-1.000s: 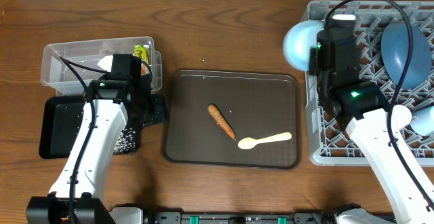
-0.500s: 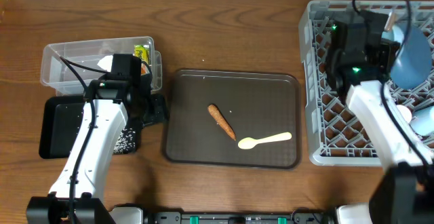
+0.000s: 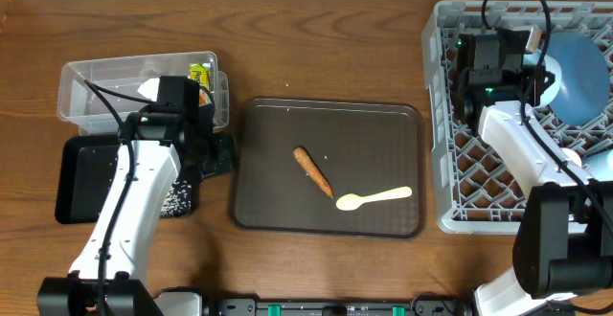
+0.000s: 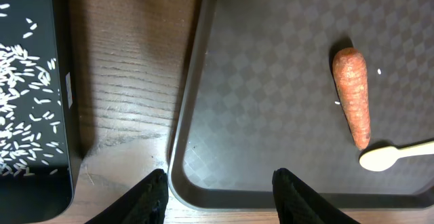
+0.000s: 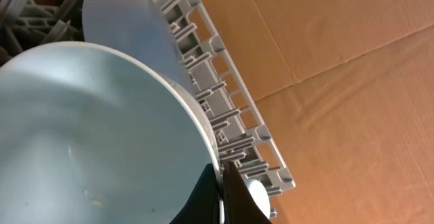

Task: Sort waste into correct bins and load items into the dishwasher rack
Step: 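Lift the bowl with the right gripper and place it in the rack, then move the right gripper from the rack down to the cream spoon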

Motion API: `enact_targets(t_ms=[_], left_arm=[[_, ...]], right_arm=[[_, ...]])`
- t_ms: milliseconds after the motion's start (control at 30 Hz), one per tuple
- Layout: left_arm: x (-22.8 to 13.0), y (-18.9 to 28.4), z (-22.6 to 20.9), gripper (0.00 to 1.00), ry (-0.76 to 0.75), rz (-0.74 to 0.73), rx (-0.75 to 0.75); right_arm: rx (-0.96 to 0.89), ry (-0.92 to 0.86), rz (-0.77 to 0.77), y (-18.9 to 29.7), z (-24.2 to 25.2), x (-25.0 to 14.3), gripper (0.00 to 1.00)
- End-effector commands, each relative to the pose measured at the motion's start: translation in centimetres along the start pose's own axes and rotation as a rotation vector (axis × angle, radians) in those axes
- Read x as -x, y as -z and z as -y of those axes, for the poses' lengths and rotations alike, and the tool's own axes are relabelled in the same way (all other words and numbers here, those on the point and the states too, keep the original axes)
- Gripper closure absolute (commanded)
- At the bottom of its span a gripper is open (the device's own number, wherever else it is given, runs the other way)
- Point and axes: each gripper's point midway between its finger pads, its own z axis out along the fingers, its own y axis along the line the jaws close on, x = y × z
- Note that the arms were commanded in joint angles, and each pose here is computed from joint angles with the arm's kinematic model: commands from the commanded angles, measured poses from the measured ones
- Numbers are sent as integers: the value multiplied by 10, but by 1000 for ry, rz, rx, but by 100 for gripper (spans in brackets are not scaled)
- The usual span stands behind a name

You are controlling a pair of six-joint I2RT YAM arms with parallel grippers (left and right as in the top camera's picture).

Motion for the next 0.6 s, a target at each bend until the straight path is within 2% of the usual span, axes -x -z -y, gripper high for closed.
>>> enact_targets(t_ms=[0, 433, 567], left_arm=[[4, 6, 0, 48, -4, 19, 6], [4, 6, 0, 47, -4, 19, 6], [4, 6, 0, 48, -4, 19, 6]], right_arm=[[84, 33, 7, 6, -17, 0, 99], [176, 55, -55, 31, -40, -30, 99], [302, 101, -115, 42, -59, -48, 99]])
